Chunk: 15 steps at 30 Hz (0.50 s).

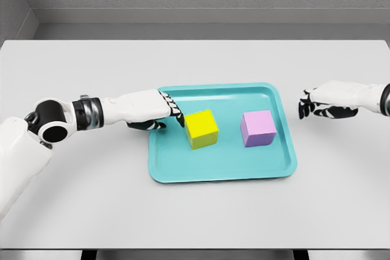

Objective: Push two cubes

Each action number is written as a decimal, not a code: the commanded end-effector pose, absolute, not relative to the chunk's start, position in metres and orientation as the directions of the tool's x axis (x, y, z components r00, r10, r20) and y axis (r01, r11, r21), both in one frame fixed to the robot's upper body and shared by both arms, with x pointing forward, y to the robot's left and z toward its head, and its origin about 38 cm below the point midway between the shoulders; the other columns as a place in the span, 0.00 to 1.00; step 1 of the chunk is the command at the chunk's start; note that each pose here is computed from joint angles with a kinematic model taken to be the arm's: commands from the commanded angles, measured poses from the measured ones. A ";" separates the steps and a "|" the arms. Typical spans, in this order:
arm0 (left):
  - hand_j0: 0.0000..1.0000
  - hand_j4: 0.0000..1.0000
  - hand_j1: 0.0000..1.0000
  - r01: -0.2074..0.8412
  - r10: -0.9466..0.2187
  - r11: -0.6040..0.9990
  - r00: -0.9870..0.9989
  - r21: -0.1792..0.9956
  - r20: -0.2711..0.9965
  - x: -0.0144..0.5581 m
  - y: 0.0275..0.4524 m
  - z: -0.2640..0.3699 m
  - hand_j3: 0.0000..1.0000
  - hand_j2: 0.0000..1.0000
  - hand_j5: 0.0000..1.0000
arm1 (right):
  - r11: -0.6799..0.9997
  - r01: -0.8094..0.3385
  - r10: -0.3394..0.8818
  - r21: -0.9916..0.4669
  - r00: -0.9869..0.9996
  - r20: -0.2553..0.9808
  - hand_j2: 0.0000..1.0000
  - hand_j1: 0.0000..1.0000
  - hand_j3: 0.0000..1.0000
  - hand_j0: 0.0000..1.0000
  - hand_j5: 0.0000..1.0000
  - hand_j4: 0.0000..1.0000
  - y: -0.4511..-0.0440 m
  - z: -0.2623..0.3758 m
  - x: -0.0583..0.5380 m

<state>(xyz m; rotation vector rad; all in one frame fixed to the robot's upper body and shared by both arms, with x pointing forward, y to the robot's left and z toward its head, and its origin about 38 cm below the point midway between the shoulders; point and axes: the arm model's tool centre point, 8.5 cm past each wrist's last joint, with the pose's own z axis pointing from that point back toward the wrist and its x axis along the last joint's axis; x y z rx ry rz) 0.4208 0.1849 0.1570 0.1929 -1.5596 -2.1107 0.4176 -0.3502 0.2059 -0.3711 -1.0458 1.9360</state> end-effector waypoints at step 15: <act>0.61 0.61 0.61 0.330 -0.476 -0.189 -0.855 0.925 0.208 0.429 0.175 0.153 0.61 0.61 0.61 | -0.270 -0.550 0.875 -0.790 -0.482 0.037 0.83 0.83 0.83 0.83 0.83 0.83 -0.391 0.217 0.432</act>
